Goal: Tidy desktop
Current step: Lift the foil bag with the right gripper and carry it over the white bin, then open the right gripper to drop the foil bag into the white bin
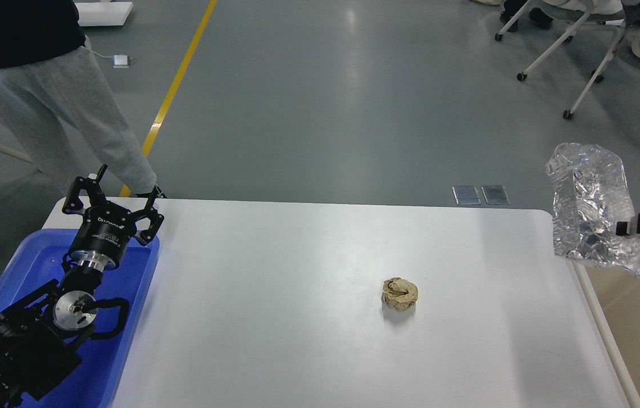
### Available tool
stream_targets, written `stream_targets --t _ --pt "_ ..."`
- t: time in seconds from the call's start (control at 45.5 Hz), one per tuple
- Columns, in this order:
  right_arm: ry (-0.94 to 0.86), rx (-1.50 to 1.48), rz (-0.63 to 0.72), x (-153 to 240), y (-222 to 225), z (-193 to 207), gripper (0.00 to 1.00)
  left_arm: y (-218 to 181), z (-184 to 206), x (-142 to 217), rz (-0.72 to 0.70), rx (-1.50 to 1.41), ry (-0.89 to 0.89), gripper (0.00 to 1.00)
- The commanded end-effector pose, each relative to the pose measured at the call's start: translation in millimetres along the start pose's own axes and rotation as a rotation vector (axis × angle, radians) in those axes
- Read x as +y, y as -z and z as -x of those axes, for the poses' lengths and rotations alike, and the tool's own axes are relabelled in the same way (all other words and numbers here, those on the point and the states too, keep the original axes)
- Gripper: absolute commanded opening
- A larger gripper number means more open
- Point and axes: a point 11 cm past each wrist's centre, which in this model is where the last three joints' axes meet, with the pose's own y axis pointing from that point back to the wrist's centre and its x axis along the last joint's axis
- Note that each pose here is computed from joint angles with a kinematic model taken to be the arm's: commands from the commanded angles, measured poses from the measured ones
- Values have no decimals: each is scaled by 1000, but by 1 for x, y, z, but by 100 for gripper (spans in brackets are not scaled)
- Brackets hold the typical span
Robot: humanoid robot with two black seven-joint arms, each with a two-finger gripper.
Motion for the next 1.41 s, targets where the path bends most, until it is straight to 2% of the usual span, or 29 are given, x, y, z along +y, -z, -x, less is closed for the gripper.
stream_targets --t 0.0,0.396,0.572,1.056,1.386 --pt "-92 -179 52 0 -43 11 0 0 0 0 0 0 0 100" --pt "-251 -539 167 7 -114 36 0 0 0 0 0 0 -1 100" --pt "-281 -626 245 -2 -139 62 0 0 0 0 0 0 0 100" --pt "-337 -797 395 -57 -169 140 0 0 0 0 0 0 0 100" --pt "-463 -828 533 -71 -192 162 0 0 0 0 0 0 -1 100"
